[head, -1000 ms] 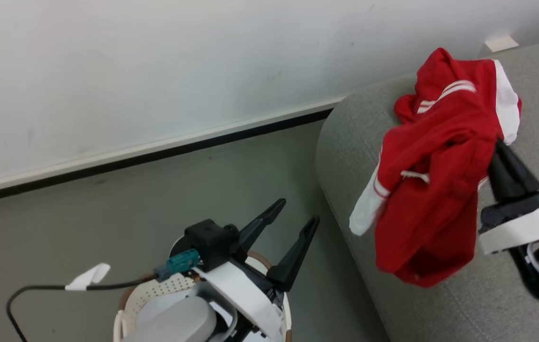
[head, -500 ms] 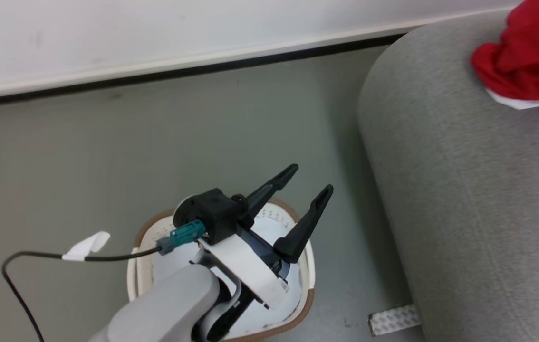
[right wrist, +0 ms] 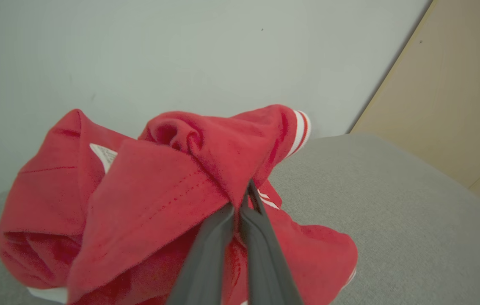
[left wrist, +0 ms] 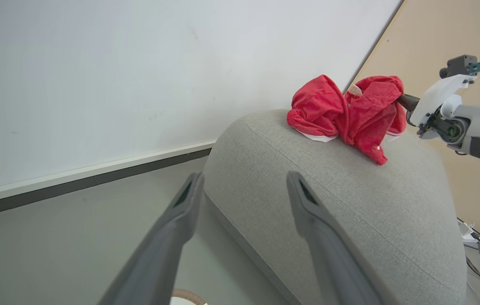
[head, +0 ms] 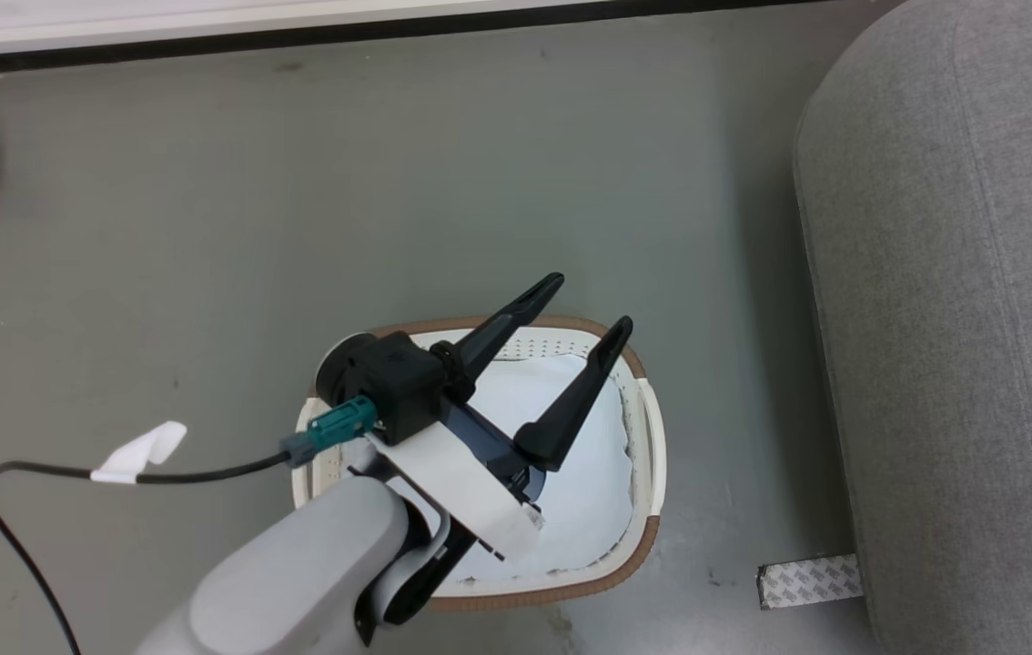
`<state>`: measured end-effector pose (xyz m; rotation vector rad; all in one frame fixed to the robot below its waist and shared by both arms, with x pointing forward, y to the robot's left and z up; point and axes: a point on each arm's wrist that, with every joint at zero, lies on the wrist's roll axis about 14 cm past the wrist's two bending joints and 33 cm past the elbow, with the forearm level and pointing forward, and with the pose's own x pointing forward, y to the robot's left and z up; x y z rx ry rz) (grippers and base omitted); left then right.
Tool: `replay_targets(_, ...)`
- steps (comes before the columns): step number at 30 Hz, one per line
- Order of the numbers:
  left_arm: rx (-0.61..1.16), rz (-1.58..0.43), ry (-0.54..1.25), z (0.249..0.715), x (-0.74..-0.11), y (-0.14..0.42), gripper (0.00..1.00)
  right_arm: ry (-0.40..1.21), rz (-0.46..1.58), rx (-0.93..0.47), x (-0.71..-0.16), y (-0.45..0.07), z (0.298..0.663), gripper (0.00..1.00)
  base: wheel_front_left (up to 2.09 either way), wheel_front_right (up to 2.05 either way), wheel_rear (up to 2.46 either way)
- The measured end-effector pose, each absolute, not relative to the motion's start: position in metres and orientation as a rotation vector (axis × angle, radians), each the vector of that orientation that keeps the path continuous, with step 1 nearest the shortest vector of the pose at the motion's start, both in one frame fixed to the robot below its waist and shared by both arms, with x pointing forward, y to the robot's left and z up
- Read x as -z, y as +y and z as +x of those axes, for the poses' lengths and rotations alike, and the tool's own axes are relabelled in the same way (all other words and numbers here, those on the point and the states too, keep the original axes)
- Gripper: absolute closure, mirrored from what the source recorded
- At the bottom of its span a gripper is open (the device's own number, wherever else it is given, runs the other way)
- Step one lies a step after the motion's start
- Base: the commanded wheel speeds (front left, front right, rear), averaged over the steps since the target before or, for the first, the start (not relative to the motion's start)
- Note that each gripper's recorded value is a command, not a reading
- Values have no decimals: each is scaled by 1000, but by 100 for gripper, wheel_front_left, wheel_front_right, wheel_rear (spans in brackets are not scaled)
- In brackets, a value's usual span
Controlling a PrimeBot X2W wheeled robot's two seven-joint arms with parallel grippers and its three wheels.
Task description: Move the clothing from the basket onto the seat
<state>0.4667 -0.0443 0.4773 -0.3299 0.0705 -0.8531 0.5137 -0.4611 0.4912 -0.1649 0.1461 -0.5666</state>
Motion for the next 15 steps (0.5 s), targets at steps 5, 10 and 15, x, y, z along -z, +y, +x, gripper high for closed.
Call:
replay_targets(5, 851, -323, 57, 468, -481, -45, 0, 186, -121, 561, -463, -443, 502, 0, 0, 0, 0)
replay_targets(10, 854, -323, 38, 466, -491, -48, 0, 193, -113, 512, -455, -420, 493, 0, 0, 0, 0)
replay_targets(15, 801, -317, 7, 467, -504, -41, 0, 120, -130, 443, -473, -394, 483, 0, 0, 0, 0)
